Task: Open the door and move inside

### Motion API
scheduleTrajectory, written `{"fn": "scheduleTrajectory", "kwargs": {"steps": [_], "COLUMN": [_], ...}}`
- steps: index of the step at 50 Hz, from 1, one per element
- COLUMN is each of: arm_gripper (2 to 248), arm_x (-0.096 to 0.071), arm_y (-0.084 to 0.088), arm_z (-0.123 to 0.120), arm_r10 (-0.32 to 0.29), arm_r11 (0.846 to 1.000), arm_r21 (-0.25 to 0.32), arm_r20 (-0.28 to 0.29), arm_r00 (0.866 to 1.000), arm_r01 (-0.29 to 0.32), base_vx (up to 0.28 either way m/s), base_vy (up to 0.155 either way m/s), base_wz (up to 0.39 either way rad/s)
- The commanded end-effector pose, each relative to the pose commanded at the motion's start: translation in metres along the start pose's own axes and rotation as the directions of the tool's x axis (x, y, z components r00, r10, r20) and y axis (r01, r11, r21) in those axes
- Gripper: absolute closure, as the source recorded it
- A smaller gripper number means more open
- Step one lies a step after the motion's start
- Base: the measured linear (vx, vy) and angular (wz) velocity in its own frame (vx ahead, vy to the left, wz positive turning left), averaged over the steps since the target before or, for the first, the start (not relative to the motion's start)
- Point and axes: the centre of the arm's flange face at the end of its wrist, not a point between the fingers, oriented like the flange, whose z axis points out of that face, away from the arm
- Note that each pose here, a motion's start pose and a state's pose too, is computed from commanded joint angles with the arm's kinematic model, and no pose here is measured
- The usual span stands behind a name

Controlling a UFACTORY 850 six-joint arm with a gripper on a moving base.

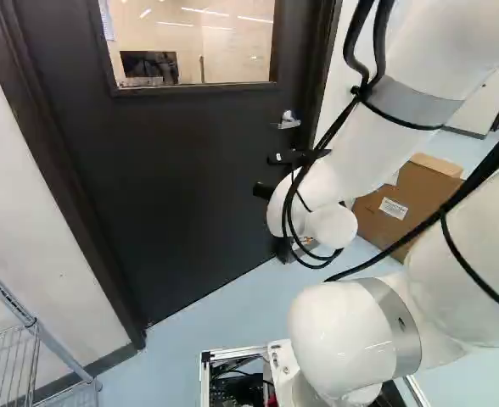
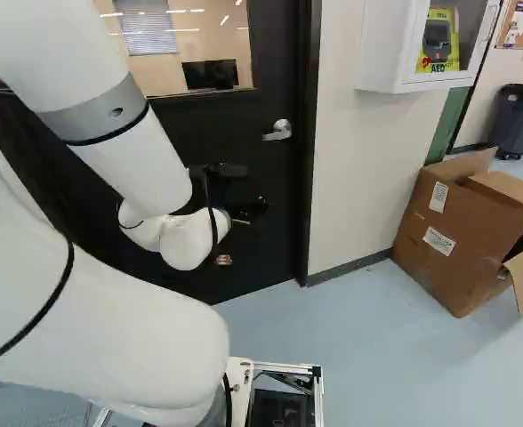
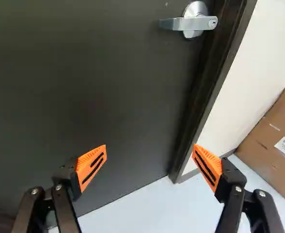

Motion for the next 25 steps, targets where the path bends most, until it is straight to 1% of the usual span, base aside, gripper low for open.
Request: {"fn": "scheduleTrajectory", "kwargs": {"steps": [9, 25], "arm_gripper": [3, 3], "arm_x": [0.006, 0.024], "arm_y": [0.004, 0.015], "arm_z": [0.005, 0.013], "arm_r10": [0.005, 0.014], "arm_r11": [1.000, 0.999], "arm_r21": [-0.014, -0.047], "arm_r20": [-0.006, -0.046], "arm_r00": [1.000, 0.999], "arm_r01": [-0.005, -0.016], "base_vx": [0.000, 0.000], "base_vy": [0.000, 0.000], "base_wz": [0.000, 0.000]}}
